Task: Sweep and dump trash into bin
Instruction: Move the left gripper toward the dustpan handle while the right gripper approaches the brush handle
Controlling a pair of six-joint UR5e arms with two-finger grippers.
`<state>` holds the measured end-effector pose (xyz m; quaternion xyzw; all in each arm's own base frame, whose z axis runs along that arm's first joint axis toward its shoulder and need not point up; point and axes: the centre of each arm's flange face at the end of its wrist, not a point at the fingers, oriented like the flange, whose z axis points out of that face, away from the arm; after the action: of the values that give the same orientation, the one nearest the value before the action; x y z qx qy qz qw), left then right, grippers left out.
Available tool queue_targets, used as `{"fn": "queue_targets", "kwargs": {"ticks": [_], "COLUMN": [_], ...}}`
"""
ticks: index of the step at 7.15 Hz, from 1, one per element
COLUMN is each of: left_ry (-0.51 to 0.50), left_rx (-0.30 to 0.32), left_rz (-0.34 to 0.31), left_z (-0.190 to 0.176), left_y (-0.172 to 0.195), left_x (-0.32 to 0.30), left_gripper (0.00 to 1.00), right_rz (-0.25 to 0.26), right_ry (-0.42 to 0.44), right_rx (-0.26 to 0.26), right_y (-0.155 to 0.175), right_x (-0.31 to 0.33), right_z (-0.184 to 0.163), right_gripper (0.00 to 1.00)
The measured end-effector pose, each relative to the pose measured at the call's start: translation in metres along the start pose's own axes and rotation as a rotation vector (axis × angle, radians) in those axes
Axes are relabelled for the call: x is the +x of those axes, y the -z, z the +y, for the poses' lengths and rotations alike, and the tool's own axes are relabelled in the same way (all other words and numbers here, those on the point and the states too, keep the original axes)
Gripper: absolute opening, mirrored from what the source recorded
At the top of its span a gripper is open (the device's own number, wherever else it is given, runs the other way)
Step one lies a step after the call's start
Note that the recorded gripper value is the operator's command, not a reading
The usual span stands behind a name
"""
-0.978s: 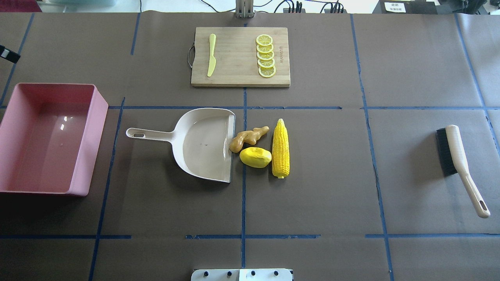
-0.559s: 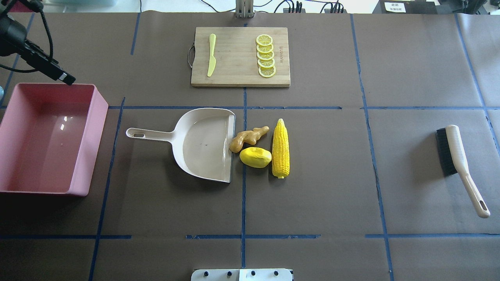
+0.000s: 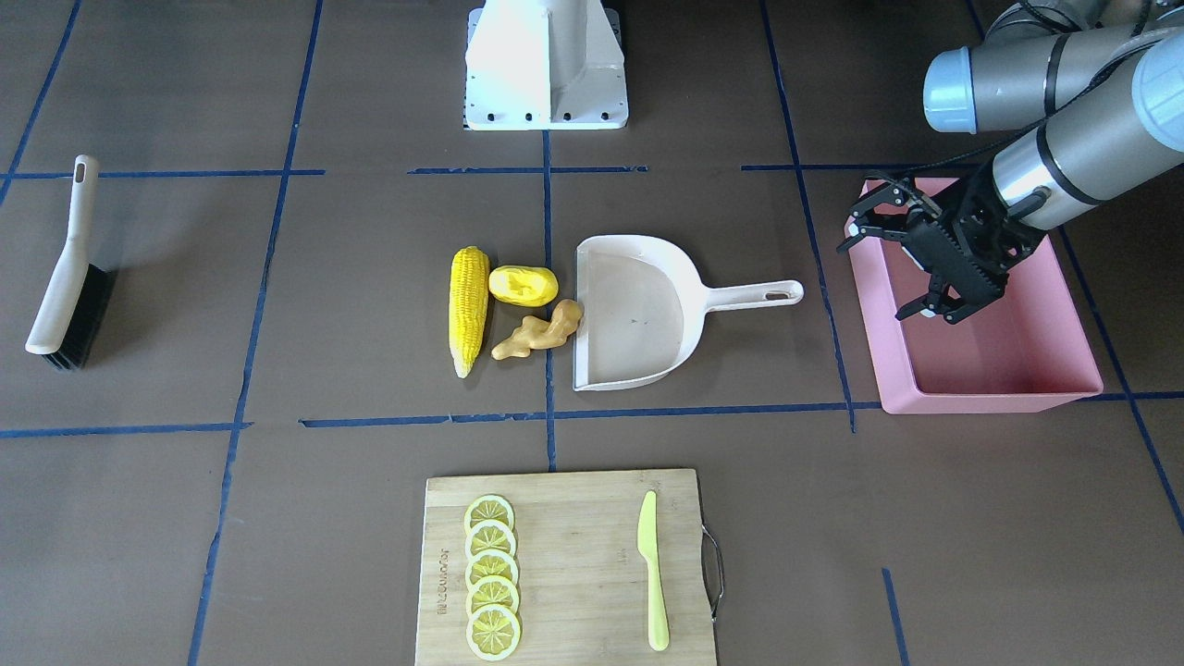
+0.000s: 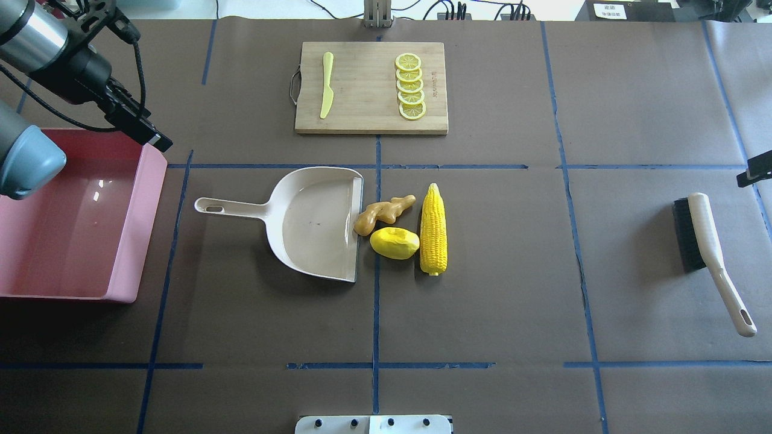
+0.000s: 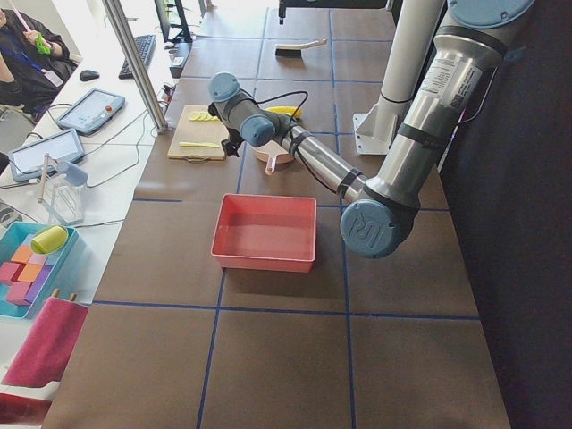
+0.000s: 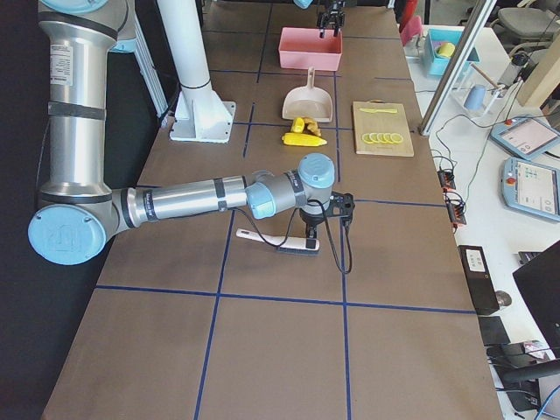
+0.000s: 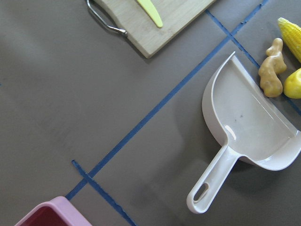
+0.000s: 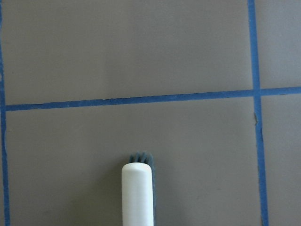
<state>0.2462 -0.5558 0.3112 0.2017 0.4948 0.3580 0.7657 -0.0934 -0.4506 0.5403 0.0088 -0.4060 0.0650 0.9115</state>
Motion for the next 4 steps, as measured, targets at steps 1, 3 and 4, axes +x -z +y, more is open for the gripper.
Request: {"fn": "queue_targets", "kwargs": {"ticks": [1, 3, 4], "left_ry": [-0.017, -0.037, -0.042], "left_rx": [0.006, 0.011, 0.010], "left_rz": [0.007, 0.018, 0.022], "left_z": [-0.002, -0.006, -0.008], "left_y": [-0.004, -0.010, -0.012], "left_x": [0.004, 0.012, 0.014], "left_gripper": [1.00, 1.00, 1.00], "right_rz": [0.024, 0.037, 0.047], "right_ry": [-0.033, -0.061, -0.069], "right_rx": [0.005, 0.006, -0.012], "right_y": [-0.017, -0.044, -0.054], "right_x": [-0.024, -0.022, -0.013], "right_z": [0.022, 0.069, 0.089], "right_gripper": [1.00, 1.00, 1.00]}}
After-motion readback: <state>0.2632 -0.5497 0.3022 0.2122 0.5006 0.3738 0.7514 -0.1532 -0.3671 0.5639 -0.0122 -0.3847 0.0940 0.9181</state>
